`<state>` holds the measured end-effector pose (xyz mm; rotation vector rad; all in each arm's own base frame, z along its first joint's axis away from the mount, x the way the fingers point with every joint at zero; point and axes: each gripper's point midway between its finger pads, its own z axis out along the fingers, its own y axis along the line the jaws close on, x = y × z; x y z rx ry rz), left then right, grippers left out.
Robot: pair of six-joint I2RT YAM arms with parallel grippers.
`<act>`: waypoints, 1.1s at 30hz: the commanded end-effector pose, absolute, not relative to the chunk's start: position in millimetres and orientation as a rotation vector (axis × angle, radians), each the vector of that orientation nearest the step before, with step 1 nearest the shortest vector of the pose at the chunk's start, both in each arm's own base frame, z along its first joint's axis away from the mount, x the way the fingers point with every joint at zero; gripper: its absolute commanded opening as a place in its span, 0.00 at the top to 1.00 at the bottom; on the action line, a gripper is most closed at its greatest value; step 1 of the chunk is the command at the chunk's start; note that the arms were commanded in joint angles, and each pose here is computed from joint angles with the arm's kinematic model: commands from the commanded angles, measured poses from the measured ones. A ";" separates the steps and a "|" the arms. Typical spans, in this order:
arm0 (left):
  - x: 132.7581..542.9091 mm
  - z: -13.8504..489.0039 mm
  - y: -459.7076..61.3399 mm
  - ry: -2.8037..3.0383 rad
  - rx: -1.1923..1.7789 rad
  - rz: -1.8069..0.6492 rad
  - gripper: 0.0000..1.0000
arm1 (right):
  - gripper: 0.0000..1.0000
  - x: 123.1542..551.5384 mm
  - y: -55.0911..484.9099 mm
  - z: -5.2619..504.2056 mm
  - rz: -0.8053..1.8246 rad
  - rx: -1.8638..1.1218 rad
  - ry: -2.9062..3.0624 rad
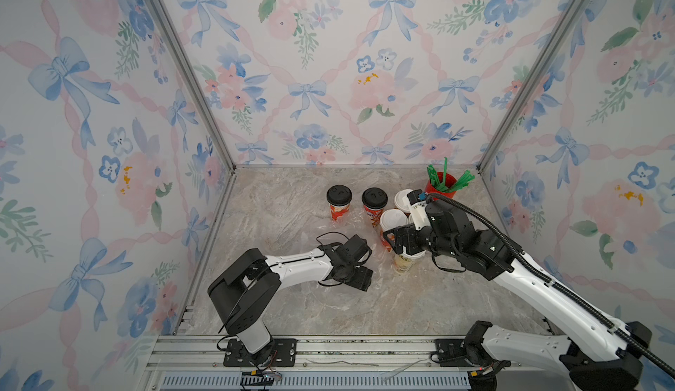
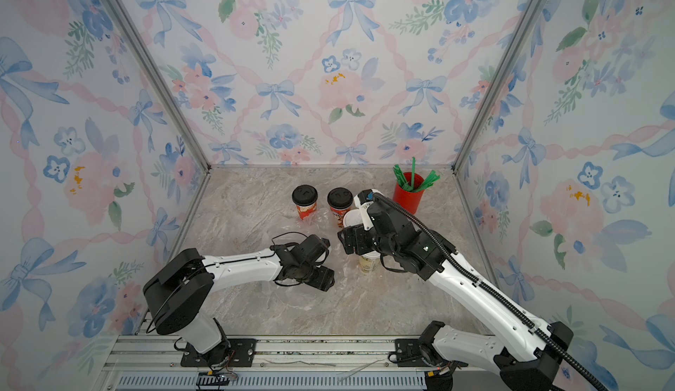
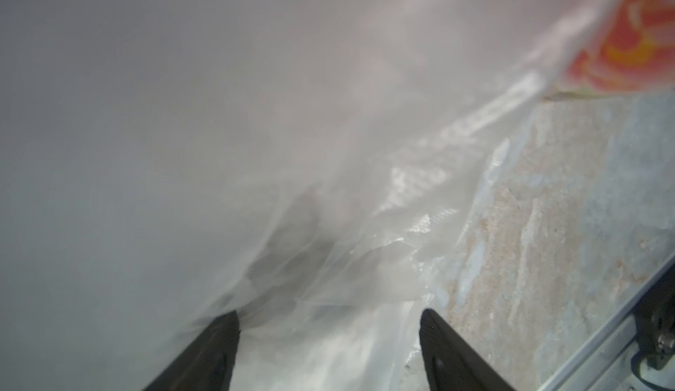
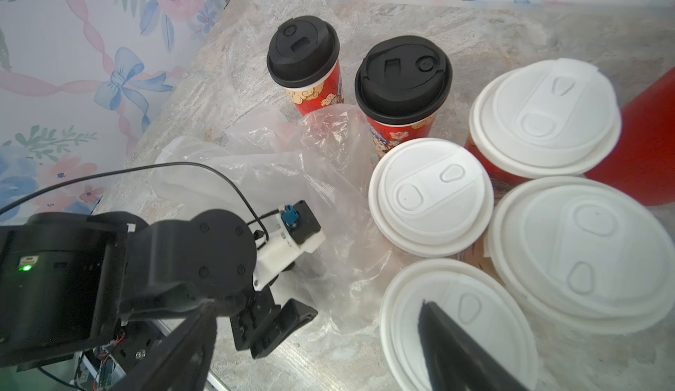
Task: Pack milk tea into plastic carrier bags
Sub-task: Move the plastic carrier bag to the corner of the board.
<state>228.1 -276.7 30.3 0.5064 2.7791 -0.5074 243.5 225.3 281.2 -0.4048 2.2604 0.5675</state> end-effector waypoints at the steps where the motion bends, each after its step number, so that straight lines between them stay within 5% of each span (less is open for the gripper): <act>1: 234.8 4.0 -218.6 2.874 0.378 -0.324 0.22 | 0.12 242.4 218.7 282.0 0.541 -0.374 2.256; 18: 373.6 9.6 -38.1 2.772 -0.186 0.058 0.23 | 0.12 248.6 214.1 288.5 0.512 -0.372 2.222; 33: 507.7 21.8 -39.2 2.652 -0.281 -0.116 0.28 | 0.12 251.0 218.0 282.8 0.538 -0.362 2.219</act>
